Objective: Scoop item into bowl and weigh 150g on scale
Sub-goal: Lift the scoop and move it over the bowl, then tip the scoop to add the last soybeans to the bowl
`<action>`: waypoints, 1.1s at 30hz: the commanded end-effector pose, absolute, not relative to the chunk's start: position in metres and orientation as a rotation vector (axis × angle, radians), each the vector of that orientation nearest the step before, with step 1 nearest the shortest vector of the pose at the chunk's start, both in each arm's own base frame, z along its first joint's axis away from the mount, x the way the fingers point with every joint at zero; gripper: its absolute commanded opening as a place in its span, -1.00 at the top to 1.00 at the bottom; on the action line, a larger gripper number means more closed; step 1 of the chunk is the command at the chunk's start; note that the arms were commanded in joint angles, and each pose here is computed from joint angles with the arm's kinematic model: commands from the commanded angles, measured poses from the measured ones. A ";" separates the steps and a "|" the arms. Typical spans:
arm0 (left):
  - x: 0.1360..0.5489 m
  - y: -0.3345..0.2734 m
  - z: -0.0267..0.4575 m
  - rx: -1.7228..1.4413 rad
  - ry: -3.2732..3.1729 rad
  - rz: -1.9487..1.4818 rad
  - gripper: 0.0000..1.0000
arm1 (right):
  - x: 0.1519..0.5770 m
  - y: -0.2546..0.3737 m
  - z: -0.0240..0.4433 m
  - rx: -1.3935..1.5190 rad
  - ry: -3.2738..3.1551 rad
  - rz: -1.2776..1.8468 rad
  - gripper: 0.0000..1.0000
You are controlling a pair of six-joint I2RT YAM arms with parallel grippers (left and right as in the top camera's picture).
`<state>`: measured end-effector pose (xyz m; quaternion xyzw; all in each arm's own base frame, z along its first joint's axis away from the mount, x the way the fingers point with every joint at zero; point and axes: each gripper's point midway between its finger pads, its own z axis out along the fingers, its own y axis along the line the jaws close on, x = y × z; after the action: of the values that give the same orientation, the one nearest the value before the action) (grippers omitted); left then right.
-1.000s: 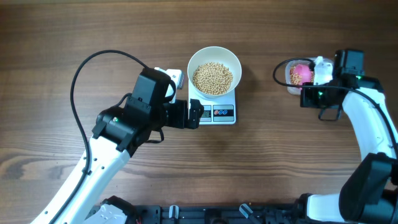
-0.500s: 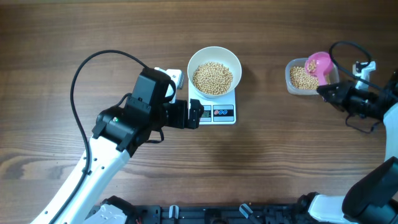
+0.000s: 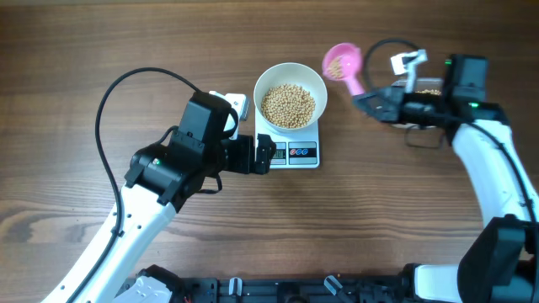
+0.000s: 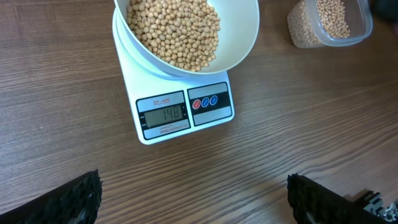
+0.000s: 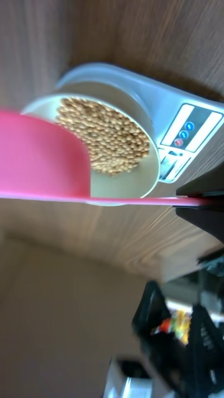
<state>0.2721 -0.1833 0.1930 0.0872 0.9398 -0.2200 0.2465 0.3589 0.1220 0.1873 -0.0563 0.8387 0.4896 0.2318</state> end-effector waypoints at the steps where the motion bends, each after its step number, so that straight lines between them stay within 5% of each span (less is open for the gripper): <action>1: 0.274 -0.187 0.199 0.253 2.547 -0.611 -1.00 | 0.363 0.139 0.181 -0.258 2.343 1.168 0.91; 13: 0.274 -0.187 0.199 0.253 2.547 -0.611 -1.00 | 0.362 0.177 0.167 -0.708 2.317 0.517 0.91; 33: 0.274 -0.187 0.199 0.253 2.547 -0.611 -1.00 | 0.362 0.173 0.166 -0.852 2.271 0.319 0.91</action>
<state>0.2721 -0.1833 0.1930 0.0872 0.9398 -0.2200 0.2465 0.3566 0.1742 0.1447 -0.3213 0.8834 0.1378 0.3121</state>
